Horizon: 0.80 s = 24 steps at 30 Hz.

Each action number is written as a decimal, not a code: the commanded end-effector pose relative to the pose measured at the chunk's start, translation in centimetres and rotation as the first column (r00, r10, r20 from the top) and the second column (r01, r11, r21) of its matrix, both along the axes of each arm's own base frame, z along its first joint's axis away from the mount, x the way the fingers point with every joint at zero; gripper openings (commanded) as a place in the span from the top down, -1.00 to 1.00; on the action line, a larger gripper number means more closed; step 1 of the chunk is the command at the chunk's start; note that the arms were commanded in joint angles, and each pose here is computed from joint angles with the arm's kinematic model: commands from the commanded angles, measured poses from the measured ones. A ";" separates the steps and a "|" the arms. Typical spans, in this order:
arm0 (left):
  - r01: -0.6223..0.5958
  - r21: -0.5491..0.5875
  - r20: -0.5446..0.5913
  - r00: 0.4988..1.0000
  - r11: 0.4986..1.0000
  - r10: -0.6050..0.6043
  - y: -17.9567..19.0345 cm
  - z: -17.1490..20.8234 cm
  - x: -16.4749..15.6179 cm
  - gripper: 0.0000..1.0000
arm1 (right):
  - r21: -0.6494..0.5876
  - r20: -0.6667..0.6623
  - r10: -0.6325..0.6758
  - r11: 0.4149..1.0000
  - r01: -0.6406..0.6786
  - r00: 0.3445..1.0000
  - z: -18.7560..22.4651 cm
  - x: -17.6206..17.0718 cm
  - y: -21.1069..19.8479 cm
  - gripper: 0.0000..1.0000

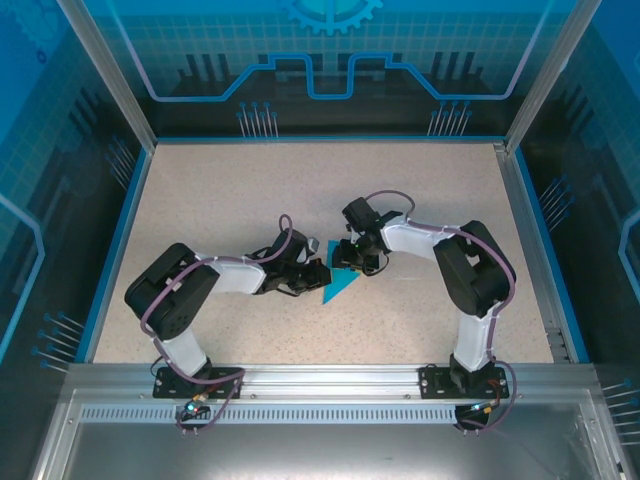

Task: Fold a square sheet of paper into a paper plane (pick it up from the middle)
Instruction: Fourth fold the wing at the center of the table.

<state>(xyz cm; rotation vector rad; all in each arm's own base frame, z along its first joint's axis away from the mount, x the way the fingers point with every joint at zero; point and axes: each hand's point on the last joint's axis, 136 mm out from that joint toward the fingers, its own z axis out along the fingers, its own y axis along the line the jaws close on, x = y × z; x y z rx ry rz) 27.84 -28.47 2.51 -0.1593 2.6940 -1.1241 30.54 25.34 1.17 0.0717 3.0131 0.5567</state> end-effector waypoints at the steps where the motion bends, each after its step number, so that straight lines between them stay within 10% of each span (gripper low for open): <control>1: 0.010 0.022 -0.003 1.000 1.000 -0.010 0.0 -0.2 0.4 0.78 | -0.186 -0.149 0.010 0.982 -0.038 0.989 -6.1 -4.0 -3.0 -0.02; 24: -0.015 0.041 0.018 1.000 0.999 0.015 0.6 1.0 0.6 0.72 | -0.250 -0.181 0.019 0.966 -0.065 0.983 -7.1 -4.3 -3.1 0.00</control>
